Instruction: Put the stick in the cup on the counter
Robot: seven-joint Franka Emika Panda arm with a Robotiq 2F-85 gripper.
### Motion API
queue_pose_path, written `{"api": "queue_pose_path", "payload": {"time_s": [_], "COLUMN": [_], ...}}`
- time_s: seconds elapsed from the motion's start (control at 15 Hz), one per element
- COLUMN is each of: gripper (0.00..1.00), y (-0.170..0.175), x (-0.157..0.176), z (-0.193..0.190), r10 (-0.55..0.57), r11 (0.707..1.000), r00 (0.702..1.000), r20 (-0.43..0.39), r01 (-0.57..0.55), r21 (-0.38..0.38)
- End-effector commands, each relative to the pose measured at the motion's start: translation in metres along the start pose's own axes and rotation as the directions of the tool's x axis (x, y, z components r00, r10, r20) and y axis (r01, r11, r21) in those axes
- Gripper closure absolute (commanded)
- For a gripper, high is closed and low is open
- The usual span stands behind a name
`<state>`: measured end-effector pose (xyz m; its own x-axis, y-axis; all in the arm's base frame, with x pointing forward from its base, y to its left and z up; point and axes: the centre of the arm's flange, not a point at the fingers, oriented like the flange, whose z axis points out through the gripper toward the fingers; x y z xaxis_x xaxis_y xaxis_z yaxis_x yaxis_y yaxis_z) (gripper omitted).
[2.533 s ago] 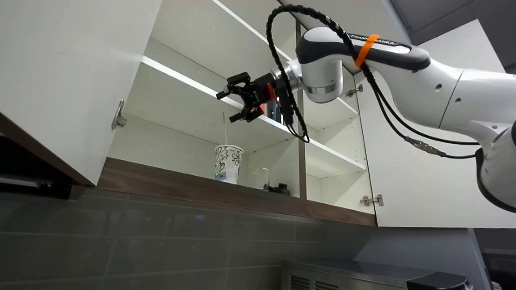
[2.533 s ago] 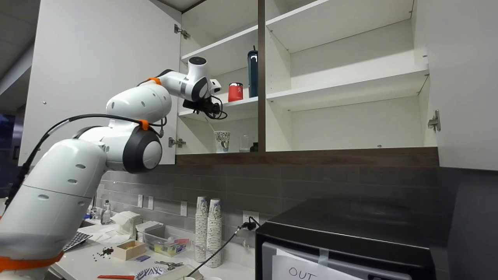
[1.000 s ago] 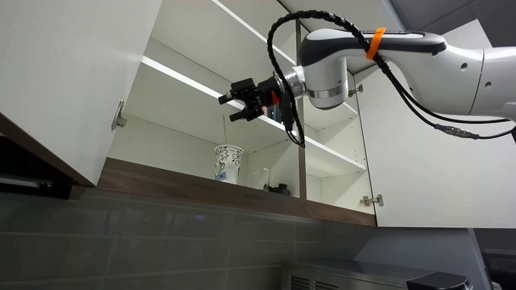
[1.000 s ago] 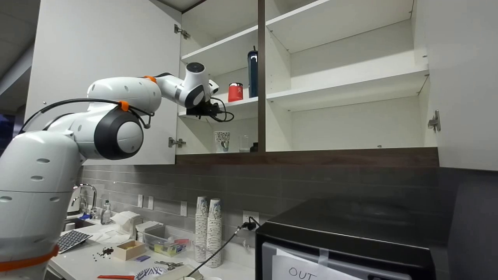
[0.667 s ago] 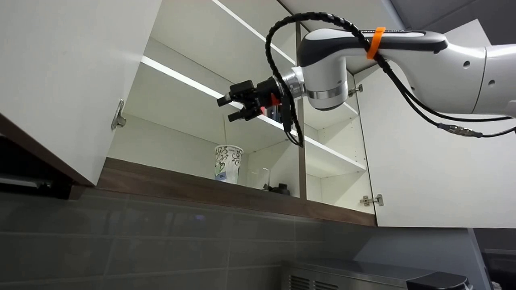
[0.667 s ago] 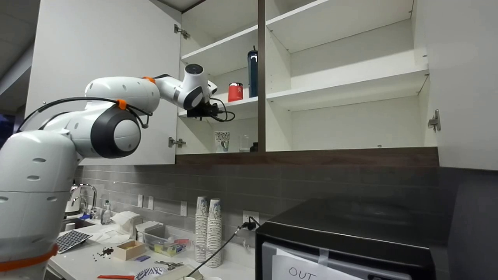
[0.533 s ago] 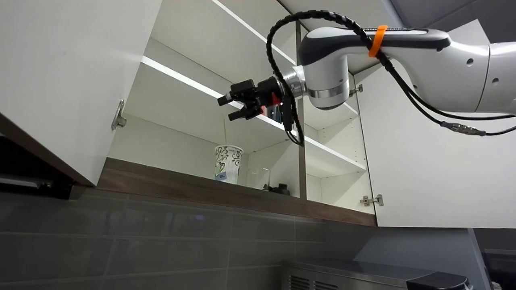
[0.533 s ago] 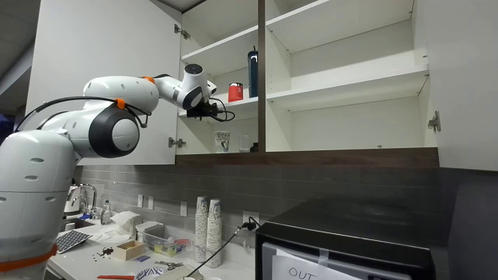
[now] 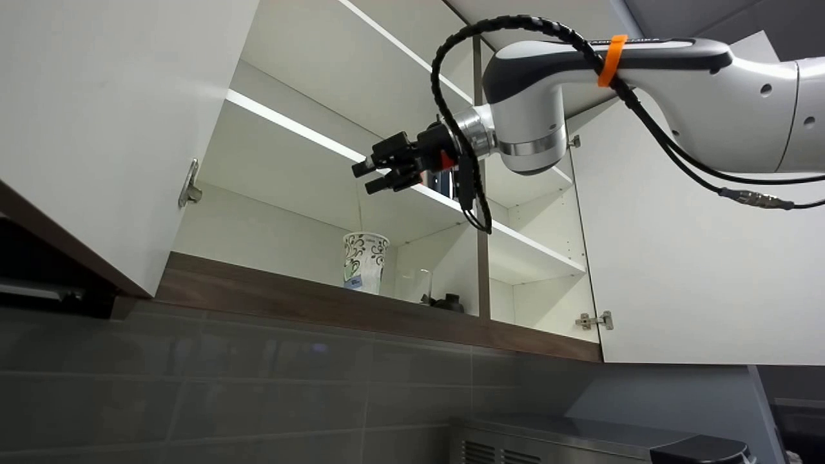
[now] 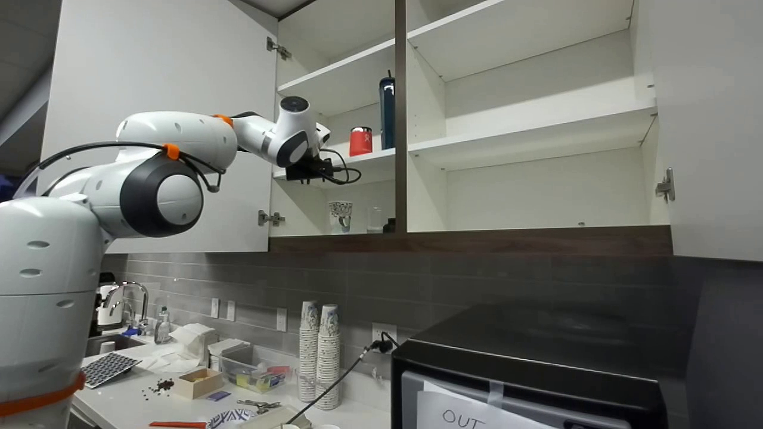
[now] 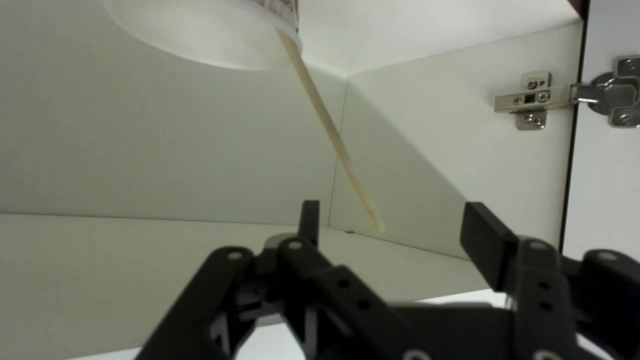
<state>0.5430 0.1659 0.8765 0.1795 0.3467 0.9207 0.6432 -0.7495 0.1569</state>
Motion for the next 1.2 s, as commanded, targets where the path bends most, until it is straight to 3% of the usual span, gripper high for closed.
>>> {"api": "queue_pose_path", "payload": {"time_s": [0.0,0.07,0.13,0.27,0.47,0.8,1.0,1.07,1.13], "gripper": [0.0,0.1,0.32,0.38,0.65,1.0,1.0,0.74,0.74], "y": [-0.009,-0.01,-0.01,-0.01,-0.008,-0.002,0.002,0.003,0.003], "x": [-0.021,-0.022,-0.023,-0.025,-0.026,-0.026,-0.027,-0.027,-0.027], "z": [0.003,0.005,0.007,0.01,0.013,0.015,0.016,0.016,0.016], "r10": [-0.014,-0.015,-0.019,-0.022,-0.028,-0.033,-0.031,-0.03,-0.03], "r11": [1.0,0.999,0.999,0.999,0.999,0.999,0.999,0.999,0.999], "r00": [1.0,1.0,1.0,1.0,0.999,0.998,0.998,0.998,0.998], "r20": [0.002,0.004,0.003,-0.001,-0.016,-0.05,-0.06,-0.063,-0.063], "r01": [0.014,0.015,0.019,0.022,0.028,0.031,0.028,0.028,0.028], "r21": [0.026,0.031,0.033,0.033,0.02,-0.024,-0.038,-0.041,-0.042]}}
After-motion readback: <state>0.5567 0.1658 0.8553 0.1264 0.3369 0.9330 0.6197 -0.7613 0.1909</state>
